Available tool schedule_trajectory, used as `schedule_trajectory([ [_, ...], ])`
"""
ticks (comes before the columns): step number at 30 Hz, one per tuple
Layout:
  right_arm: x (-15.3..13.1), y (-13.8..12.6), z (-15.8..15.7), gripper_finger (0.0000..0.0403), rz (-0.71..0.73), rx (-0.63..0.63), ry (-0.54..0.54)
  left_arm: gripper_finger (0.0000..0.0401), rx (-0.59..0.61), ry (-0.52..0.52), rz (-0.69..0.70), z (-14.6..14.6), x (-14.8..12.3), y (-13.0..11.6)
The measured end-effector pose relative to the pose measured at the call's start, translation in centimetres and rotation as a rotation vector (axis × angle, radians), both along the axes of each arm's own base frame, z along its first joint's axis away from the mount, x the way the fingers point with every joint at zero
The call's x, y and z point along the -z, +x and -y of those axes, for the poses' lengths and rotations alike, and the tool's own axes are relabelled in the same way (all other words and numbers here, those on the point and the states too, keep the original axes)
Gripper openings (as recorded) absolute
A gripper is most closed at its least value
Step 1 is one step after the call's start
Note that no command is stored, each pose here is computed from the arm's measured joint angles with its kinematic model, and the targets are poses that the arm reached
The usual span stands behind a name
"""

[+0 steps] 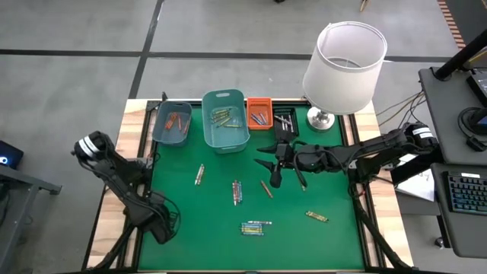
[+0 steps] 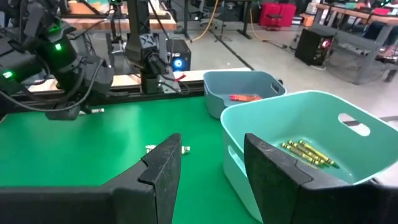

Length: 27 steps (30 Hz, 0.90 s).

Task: Sort crayons
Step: Put the white crayon into the black bin

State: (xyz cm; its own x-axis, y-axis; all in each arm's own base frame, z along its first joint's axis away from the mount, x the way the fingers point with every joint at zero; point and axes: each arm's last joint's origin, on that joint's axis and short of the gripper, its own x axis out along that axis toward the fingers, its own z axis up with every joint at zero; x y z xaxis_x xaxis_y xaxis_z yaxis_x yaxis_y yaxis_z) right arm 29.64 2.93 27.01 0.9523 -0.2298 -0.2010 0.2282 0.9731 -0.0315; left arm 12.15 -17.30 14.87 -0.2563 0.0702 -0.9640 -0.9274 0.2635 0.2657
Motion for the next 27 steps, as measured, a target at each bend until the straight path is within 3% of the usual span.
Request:
schedule_trajectory([
  [13, 0.41, -0.10, 0.02, 0.0164, -0.039, 0.006, 0.014, 0.0100, 0.018, 0.038, 0.025, -0.13, 1.12, -0.06],
  [24, 0.45, -0.11, 0.02, 0.0164, -0.044, 0.006, 0.014, 0.0010, 0.040, 0.062, 0.066, -0.16, 1.19, 0.04],
  [27, 0.51, -0.13, 0.02, 0.0164, -0.050, 0.006, 0.013, 0.0007, 0.040, 0.062, 0.068, -0.14, 1.15, 0.07],
])
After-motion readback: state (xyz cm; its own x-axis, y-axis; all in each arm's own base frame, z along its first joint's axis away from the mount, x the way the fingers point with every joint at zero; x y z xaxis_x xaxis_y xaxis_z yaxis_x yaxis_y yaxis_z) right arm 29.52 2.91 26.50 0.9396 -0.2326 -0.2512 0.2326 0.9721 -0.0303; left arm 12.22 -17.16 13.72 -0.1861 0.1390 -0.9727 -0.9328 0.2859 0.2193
